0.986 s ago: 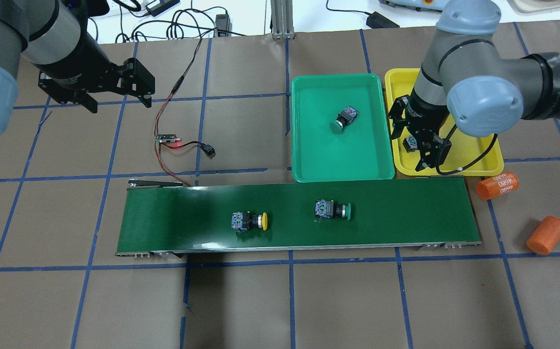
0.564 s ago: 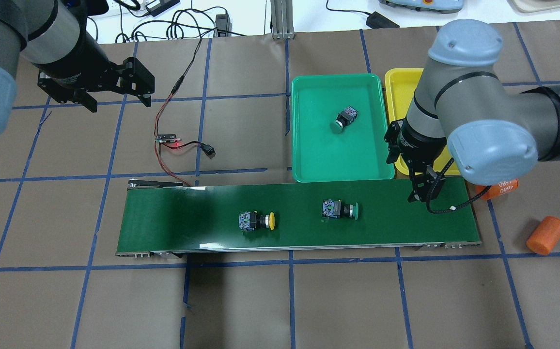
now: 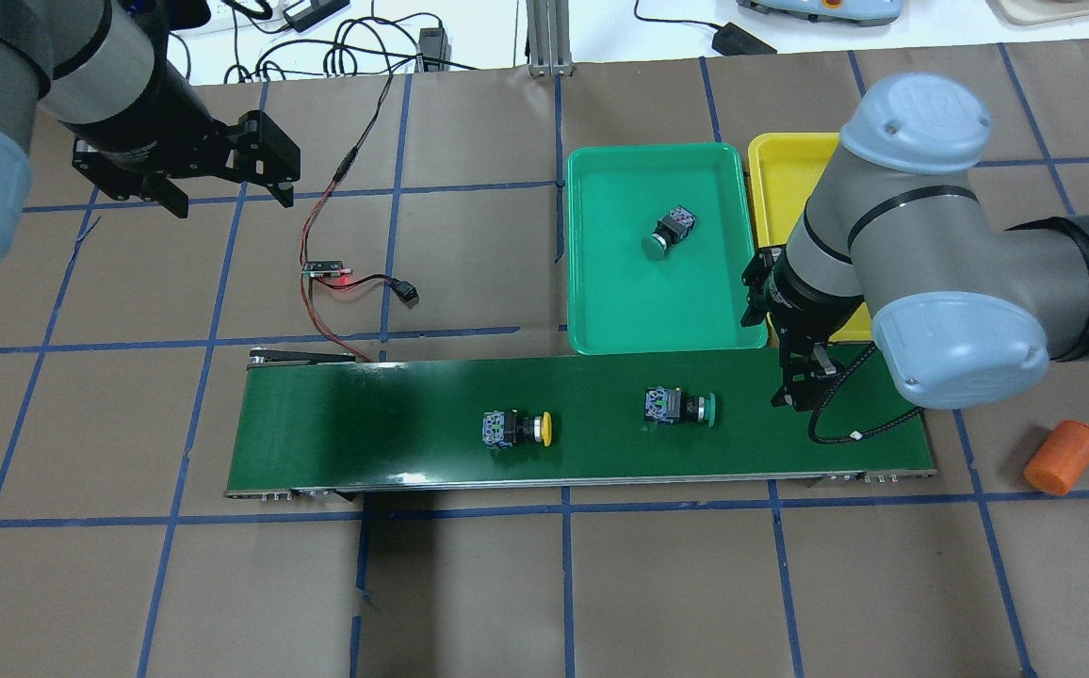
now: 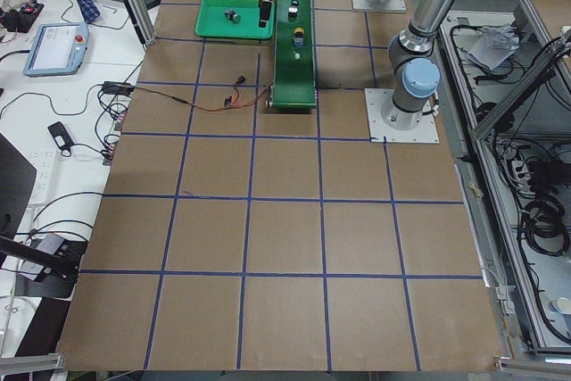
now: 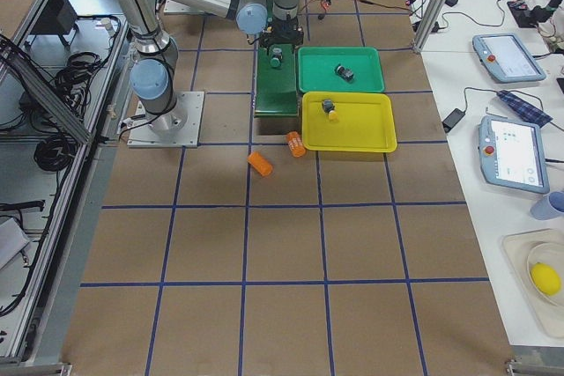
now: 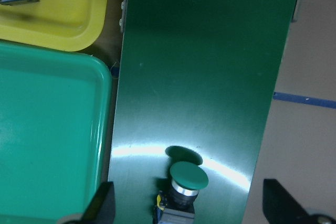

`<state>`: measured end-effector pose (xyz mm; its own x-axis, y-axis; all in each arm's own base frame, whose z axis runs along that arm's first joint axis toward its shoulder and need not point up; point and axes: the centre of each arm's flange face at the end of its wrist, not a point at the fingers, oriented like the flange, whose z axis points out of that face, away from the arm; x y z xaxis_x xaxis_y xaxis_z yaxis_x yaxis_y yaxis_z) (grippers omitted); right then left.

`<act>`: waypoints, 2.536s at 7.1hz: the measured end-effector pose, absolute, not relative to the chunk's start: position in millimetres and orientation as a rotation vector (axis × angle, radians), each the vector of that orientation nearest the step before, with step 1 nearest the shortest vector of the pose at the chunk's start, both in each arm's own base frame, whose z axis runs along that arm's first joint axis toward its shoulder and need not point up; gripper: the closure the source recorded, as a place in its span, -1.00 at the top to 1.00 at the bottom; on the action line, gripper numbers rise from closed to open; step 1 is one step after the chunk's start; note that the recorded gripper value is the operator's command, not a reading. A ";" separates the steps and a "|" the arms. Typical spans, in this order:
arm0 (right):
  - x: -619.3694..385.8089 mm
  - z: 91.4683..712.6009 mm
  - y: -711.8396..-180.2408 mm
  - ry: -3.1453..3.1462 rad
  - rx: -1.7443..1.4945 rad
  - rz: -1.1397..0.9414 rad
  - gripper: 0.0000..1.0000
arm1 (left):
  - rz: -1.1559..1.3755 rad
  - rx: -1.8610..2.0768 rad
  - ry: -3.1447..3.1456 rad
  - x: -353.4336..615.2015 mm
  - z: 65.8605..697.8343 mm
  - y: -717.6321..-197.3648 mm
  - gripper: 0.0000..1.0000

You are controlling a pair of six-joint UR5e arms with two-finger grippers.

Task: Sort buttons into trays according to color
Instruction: 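Grasp the green button at the belt end with the right gripper, then lower the green button into the green tray and open the right gripper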

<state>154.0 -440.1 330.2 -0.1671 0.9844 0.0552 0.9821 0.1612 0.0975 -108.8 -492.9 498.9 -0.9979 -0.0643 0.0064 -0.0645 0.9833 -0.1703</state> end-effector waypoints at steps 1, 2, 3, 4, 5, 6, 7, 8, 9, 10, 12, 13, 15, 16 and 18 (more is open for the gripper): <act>156.3 322.9 -445.0 2.370 2.001 0.192 1.00 | 0.270 0.102 -3.127 -108.8 499.0 -492.9 1.00; 157.1 313.4 -449.4 2.374 2.001 0.215 1.00 | 0.270 0.102 -3.127 -108.8 499.0 -492.9 1.00; 157.4 303.7 -453.1 2.382 2.003 0.236 1.00 | 0.269 0.102 -3.127 -108.8 498.9 -492.8 1.00; 157.6 291.2 -458.2 2.390 2.009 0.257 1.00 | 0.268 0.101 -3.128 -108.8 498.9 -492.8 1.00; 157.7 281.0 -462.7 2.395 2.014 0.269 1.00 | 0.268 0.100 -3.128 -108.8 498.9 -492.8 1.00; 157.5 273.7 -465.6 2.400 2.018 0.278 1.00 | 0.269 0.100 -3.128 -108.8 499.1 -492.8 1.00; 157.6 267.3 -468.0 2.404 2.021 0.288 1.00 | 0.270 0.100 -3.128 -108.8 499.3 -492.9 1.00; 157.6 257.5 -471.2 2.410 2.027 0.303 1.00 | 0.270 0.100 -3.128 -108.8 499.2 -492.9 1.00; 157.3 248.8 -474.1 2.414 2.033 0.312 1.00 | 0.269 0.100 -3.128 -108.8 499.0 -492.8 1.00; 157.0 244.0 -474.9 2.418 2.037 0.318 1.00 | 0.269 0.100 -3.128 -108.8 499.0 -492.9 1.00; 156.5 237.2 -468.6 2.426 2.044 0.335 1.00 | 0.268 0.100 -3.128 -108.8 498.9 -492.8 1.00; 156.0 240.1 -466.3 2.426 2.044 0.329 1.00 | 0.268 0.100 -3.128 -108.8 498.9 -492.8 1.00; 154.1 257.1 -460.9 2.426 2.043 0.297 1.00 | 0.268 0.100 -3.128 -108.8 498.9 -492.8 1.00; 152.2 262.0 -455.6 2.447 2.048 0.296 1.00 | 0.268 0.100 -3.128 -108.8 498.9 -492.8 1.00; 148.2 255.8 -447.1 2.515 2.027 0.310 1.00 | 0.268 0.100 -3.128 -108.8 498.9 -492.8 1.00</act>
